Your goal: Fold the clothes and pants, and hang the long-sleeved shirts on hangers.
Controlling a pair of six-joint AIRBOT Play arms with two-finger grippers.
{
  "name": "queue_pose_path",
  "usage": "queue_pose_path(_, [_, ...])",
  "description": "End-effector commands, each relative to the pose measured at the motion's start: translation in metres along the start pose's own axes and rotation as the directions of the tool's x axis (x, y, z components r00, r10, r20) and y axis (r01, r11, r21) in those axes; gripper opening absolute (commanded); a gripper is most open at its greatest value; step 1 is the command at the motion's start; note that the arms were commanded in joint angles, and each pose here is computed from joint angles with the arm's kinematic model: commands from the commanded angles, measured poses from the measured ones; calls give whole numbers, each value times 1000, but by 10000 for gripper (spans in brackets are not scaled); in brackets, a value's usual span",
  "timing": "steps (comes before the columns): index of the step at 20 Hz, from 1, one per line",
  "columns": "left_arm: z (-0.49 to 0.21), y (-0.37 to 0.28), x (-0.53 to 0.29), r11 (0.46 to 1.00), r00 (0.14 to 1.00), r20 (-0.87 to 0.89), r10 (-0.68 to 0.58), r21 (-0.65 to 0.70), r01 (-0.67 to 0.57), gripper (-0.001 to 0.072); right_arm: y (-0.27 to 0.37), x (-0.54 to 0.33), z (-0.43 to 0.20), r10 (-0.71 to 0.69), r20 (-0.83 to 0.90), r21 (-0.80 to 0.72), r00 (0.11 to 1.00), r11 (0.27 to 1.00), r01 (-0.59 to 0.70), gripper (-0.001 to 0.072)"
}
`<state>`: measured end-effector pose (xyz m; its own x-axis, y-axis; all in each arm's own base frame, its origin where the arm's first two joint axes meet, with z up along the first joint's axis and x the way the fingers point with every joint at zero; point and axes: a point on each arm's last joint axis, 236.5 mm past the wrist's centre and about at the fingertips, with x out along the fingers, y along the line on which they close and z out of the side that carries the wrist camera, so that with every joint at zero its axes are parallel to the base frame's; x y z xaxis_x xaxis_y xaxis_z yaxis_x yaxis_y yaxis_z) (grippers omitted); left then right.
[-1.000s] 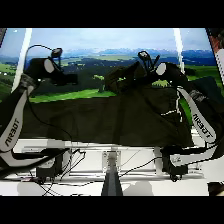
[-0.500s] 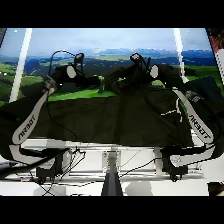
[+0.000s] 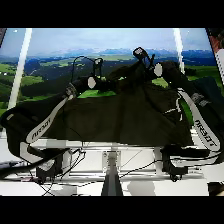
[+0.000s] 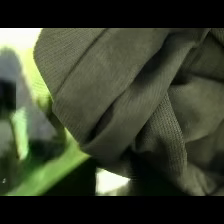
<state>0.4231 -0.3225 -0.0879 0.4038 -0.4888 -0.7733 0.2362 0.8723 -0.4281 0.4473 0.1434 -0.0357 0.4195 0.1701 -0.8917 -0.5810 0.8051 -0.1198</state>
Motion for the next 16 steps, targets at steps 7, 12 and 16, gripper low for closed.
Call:
queue_pose_path(7, [125, 41, -106, 818, 921, 349, 176, 469, -334, 23, -40, -47, -15, -61, -11, 58, 998, 996, 62, 26])
queue_pose_path(12, [201, 21, -290, 251, 718, 682, 140, 677, -692, 24, -64, -60, -30, -81, -28, 121, 996, 989, 84, 26])
queue_pose_path(16, [202, -12, -368, -52, 629, 775, 63, 632, -773, 24, -53, -59, -23, -36, -1, 158, 999, 987, 36, 26])
